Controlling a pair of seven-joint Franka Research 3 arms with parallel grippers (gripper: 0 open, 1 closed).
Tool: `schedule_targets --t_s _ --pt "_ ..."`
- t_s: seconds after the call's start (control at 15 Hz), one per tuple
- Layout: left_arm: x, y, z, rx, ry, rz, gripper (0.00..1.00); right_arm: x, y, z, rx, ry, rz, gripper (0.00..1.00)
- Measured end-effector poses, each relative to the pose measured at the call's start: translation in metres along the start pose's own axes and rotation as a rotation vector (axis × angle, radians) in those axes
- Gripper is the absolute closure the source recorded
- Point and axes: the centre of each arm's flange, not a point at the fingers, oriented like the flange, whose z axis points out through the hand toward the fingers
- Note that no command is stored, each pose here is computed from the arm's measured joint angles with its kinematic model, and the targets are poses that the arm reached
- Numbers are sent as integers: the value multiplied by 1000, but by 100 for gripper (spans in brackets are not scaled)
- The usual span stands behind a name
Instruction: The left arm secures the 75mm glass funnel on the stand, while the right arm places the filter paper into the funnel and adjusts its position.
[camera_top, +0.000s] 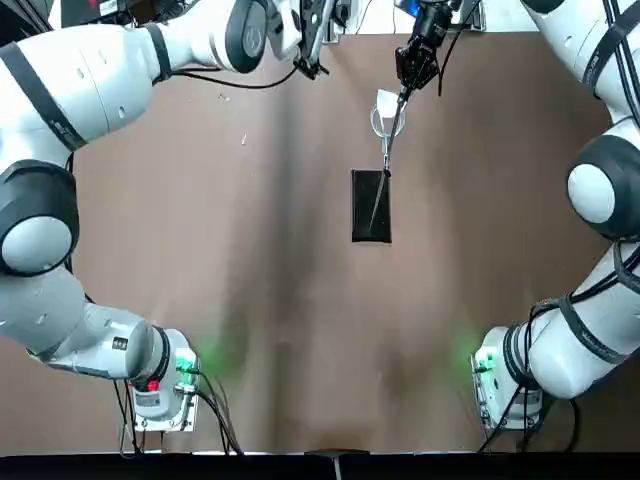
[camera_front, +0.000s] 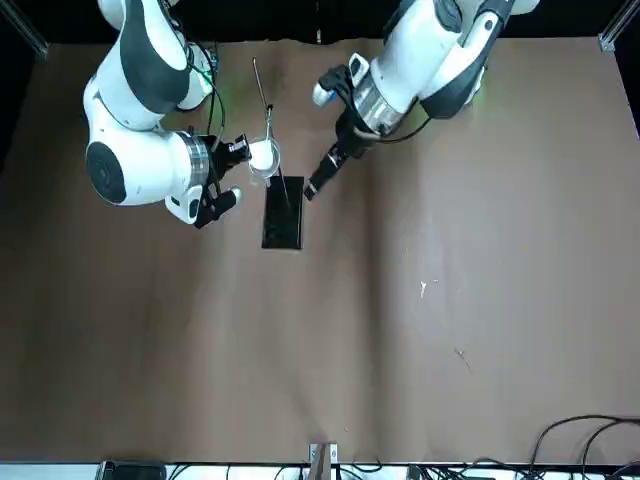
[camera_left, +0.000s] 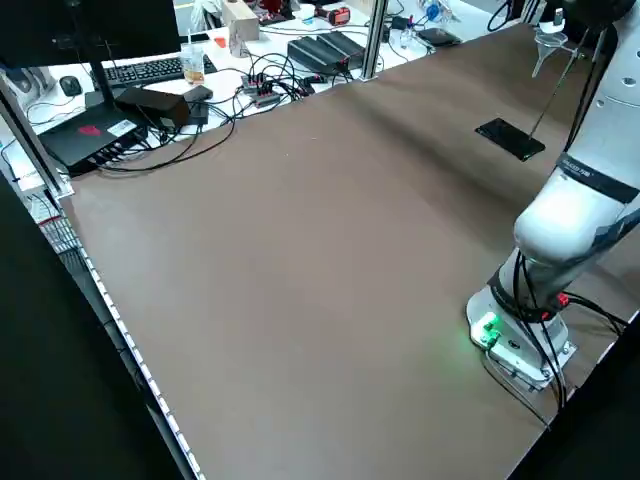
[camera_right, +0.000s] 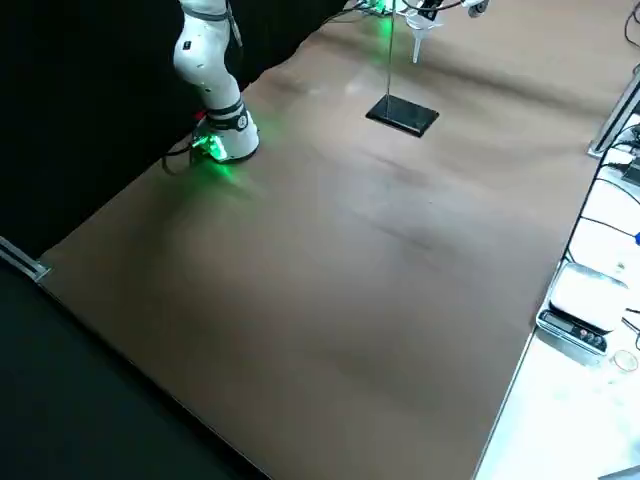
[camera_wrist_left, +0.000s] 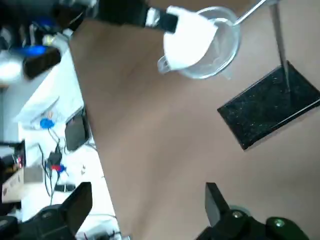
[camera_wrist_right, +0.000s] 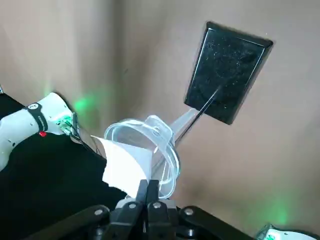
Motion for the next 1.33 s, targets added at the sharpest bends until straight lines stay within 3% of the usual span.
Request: schedule_targets --t_s 0.13,0.47,0.8,1.0,1.2,1.33 --pt "-19 -4 -4 10 -14 -177 0 0 0 -1 0 1 1 92" --pt "-48 -10 -12 34 -35 -488 0 0 0 -1 0 1 1 48" --pt "-72 -13 -23 35 -54 -751 0 0 15 -13 7 21 15 47" --pt "-76 -15 -31 34 -84 -861 0 -1 64 -45 20 72 26 47" --pt "-82 -15 -40 51 -162 -966 0 -9 121 -75 -31 112 73 48" --pt "-86 -13 -42 56 -224 -1061 0 -16 149 -89 -78 127 97 57"
